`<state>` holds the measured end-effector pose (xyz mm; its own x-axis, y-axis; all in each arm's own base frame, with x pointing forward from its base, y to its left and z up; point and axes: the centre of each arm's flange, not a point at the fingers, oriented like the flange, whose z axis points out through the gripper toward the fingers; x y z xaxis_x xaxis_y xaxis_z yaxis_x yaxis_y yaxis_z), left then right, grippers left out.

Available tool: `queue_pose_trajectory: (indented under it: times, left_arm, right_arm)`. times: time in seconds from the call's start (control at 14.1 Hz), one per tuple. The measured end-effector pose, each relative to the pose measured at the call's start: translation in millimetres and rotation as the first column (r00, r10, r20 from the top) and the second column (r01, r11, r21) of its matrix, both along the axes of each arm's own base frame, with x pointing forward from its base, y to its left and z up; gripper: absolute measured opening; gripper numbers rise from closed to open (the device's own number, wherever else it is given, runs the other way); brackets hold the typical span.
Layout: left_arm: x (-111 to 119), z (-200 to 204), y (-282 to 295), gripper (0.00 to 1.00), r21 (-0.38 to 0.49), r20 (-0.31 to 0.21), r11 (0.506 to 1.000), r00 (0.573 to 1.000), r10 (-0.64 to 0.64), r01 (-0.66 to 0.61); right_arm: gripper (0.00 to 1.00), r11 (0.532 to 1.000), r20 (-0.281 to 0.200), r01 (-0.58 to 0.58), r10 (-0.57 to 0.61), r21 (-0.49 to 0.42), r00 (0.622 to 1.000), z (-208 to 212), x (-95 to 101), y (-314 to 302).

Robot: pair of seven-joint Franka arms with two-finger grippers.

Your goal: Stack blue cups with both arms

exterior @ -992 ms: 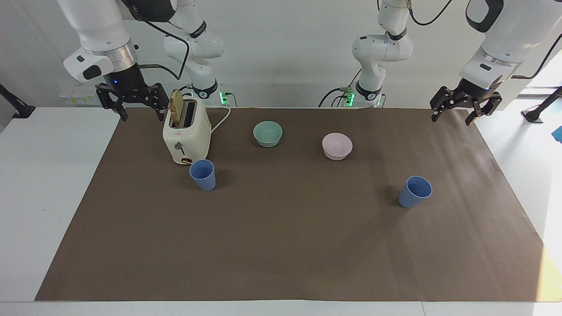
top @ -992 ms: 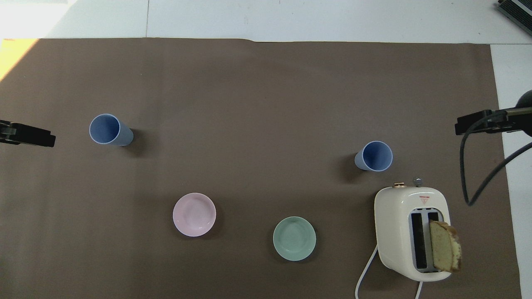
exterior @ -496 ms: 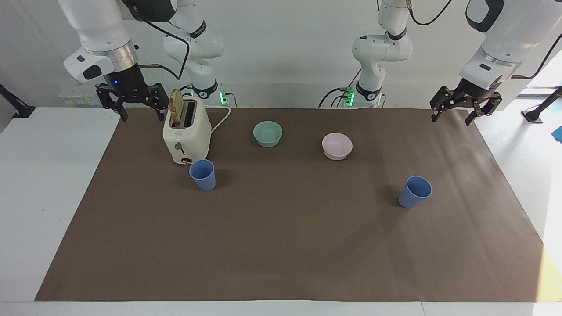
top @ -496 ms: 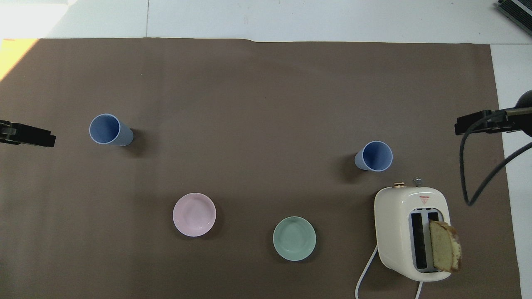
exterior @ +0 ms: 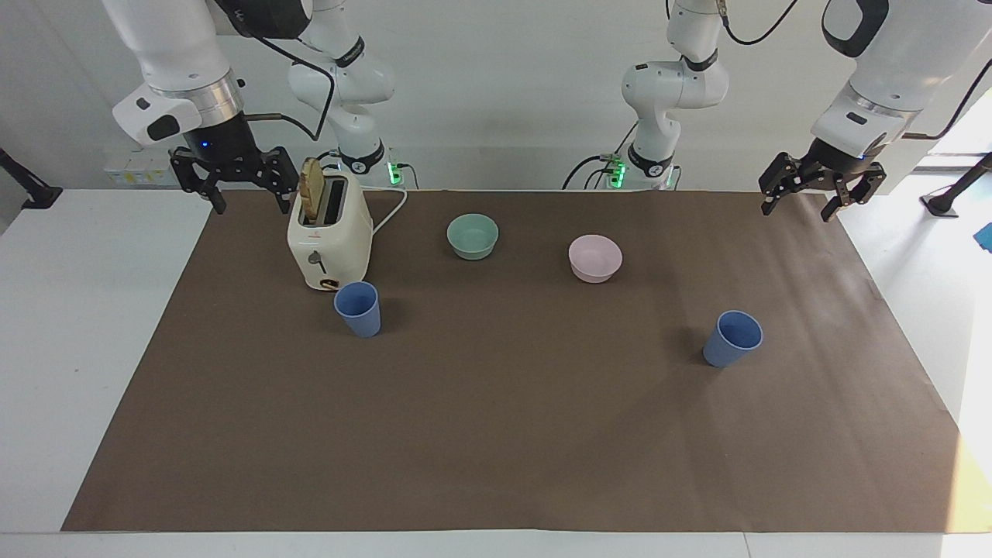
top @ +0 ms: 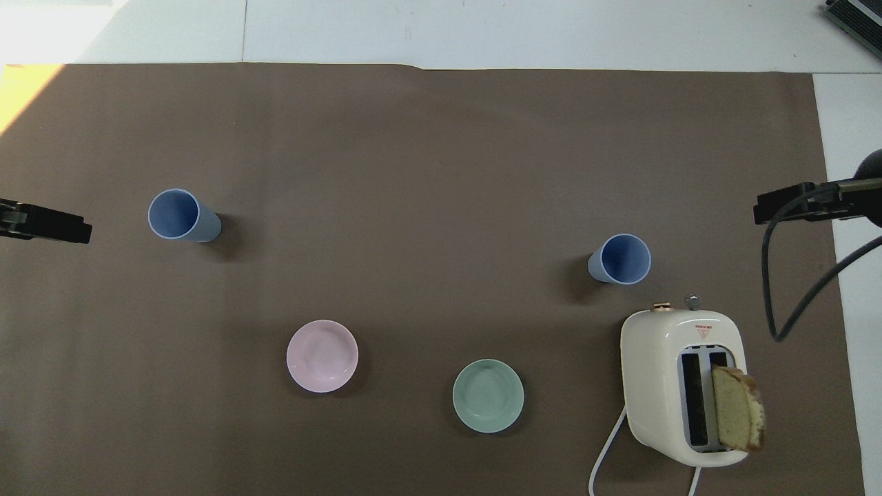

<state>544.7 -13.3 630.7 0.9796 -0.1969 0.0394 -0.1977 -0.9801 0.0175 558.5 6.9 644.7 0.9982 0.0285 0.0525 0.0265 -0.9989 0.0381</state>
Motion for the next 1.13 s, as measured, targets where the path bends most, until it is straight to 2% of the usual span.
queue_pose_trajectory:
  times: [0.35,0.71,0.99,1.13]
  left_arm:
    - [6,4,0,1.0,-0.001,0.058,1.0,0.998,-0.001,0.001]
    - [16,-4,0,1.0,0.002,0.075,1.0,0.997,-0.022,0.022]
    - [24,-18,10,1.0,0.01,0.066,0.997,0.995,-0.074,0.073]
    - [24,-30,18,1.0,0.01,0.045,0.997,0.996,-0.082,0.081]
  right_arm:
    - [1.0,1.0,0.0,0.0,0.0,0.0,1.0,0,0.0,0]
    - [1.0,1.0,0.0,0.0,0.0,0.0,1.0,0,0.0,0]
    - [1.0,1.0,-0.001,0.0,0.0,0.0,1.0,0,0.0,0]
    - [1.0,1.0,-0.001,0.0,0.0,0.0,1.0,0,0.0,0]
